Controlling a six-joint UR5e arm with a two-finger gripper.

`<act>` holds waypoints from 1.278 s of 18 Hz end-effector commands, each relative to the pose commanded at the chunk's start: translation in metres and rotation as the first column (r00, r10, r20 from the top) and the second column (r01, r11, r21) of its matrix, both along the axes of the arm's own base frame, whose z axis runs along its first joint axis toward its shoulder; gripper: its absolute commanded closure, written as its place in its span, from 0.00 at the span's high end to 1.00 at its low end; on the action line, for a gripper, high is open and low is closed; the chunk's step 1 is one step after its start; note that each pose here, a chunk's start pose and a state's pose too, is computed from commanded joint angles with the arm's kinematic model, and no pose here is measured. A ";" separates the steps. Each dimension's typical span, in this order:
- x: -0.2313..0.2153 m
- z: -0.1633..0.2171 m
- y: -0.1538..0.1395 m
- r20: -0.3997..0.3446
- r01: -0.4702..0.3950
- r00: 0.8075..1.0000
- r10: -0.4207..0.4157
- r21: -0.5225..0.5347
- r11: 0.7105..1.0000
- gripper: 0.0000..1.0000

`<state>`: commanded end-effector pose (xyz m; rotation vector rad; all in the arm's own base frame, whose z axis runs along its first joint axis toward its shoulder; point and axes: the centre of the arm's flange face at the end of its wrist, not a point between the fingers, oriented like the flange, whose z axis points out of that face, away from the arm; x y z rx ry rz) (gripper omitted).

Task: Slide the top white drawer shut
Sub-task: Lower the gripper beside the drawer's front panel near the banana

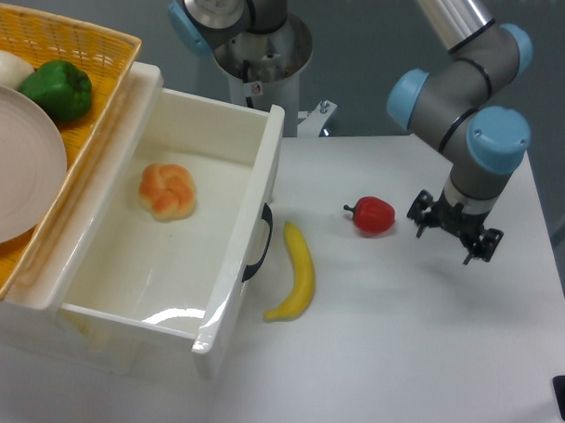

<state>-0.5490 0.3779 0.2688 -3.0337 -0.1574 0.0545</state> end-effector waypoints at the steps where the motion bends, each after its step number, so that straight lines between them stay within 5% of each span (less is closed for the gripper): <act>1: -0.001 0.003 0.002 0.013 -0.096 0.995 0.095 0.023 0.995 0.24; 3: -0.005 0.007 0.007 0.044 -0.275 0.961 0.272 0.055 0.960 0.10; 9: 0.024 0.011 0.036 0.126 -0.419 0.905 0.407 0.087 0.904 0.00; 12: 0.051 0.026 0.066 0.211 -0.440 0.889 0.405 0.155 0.885 0.00; 17: 0.108 0.014 0.102 0.288 -0.398 0.892 0.347 0.140 0.907 0.00; 21: 0.136 0.030 0.077 0.435 -0.427 0.824 0.362 0.058 0.902 0.00; 23: 0.134 0.040 0.067 0.470 -0.423 0.810 0.350 0.055 0.905 0.00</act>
